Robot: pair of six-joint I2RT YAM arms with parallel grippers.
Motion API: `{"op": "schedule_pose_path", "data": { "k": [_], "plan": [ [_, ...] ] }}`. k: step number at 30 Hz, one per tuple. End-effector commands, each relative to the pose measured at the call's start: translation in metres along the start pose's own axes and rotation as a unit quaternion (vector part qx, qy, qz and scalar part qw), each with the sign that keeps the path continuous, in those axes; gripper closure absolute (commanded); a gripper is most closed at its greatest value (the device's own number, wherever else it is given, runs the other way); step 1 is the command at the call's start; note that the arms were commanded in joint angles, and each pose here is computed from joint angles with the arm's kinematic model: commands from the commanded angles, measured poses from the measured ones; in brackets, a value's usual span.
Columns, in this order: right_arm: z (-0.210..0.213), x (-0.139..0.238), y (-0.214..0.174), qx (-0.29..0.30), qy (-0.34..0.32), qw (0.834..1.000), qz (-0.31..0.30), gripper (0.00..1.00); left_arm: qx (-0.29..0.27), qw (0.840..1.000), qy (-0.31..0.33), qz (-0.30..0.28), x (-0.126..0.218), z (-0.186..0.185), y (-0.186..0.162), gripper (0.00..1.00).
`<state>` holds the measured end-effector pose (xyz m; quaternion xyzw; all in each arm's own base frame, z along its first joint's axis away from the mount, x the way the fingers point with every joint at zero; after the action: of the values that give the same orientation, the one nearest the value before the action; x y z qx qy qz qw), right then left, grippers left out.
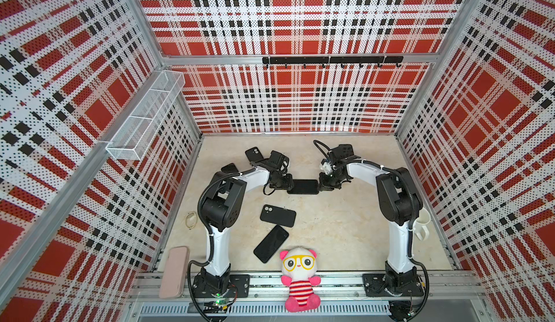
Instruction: Put the phone into the phone case
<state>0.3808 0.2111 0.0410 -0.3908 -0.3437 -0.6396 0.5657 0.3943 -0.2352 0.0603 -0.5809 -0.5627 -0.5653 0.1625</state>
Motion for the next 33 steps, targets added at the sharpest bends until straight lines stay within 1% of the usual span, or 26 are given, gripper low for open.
{"op": "schedule_pose_path", "data": {
  "k": [1,4,7,12,15,18,20,23,26,33],
  "plan": [
    [-0.103,-0.133,-0.123,-0.014,-0.193,0.962,0.194,0.92,-0.007,0.998,-0.048,0.041,-0.012,-0.022,-0.020,0.59],
    [-0.102,-0.134,-0.124,-0.014,-0.186,0.964,0.191,0.93,-0.008,0.998,-0.047,0.041,-0.012,-0.022,-0.020,0.60],
    [-0.083,-0.113,-0.105,-0.004,-0.175,0.971,0.164,0.91,-0.008,0.998,-0.042,0.039,-0.011,-0.020,-0.020,0.60],
    [-0.028,-0.037,-0.046,0.038,-0.157,0.984,0.071,0.85,-0.009,0.999,-0.021,0.029,-0.003,-0.008,-0.014,0.59],
    [0.002,0.006,-0.017,0.063,-0.141,0.988,0.021,0.81,-0.013,1.000,0.004,0.023,0.001,0.000,-0.011,0.58],
    [0.027,0.038,0.003,0.083,-0.122,0.989,-0.013,0.77,-0.014,1.000,0.014,0.020,0.001,0.004,-0.010,0.57],
    [0.035,0.050,0.012,0.092,-0.115,0.989,-0.025,0.75,-0.014,1.000,0.014,0.020,0.000,0.005,-0.010,0.56],
    [0.039,0.057,0.022,0.098,-0.110,0.989,-0.031,0.73,-0.014,1.000,0.016,0.018,0.000,0.006,-0.009,0.56],
    [0.038,0.055,0.030,0.100,-0.104,0.989,-0.031,0.72,-0.012,1.000,0.016,0.013,0.002,0.008,-0.007,0.55],
    [0.036,0.039,0.039,0.105,-0.088,0.990,-0.019,0.78,-0.007,1.000,0.013,0.005,0.004,0.011,-0.005,0.54]
  ]
}}
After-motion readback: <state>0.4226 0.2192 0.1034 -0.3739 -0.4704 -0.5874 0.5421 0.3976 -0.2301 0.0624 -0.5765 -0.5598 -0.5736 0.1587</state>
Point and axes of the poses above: each gripper's point midway between its finger pads, its own x axis back along the fingers, its own z axis along the line the jaws close on, y = z × x, the point moved 4 cm from there along x, back along the fingers, and after that the axes turned 13 degrees about -x, right-handed, at the moved point
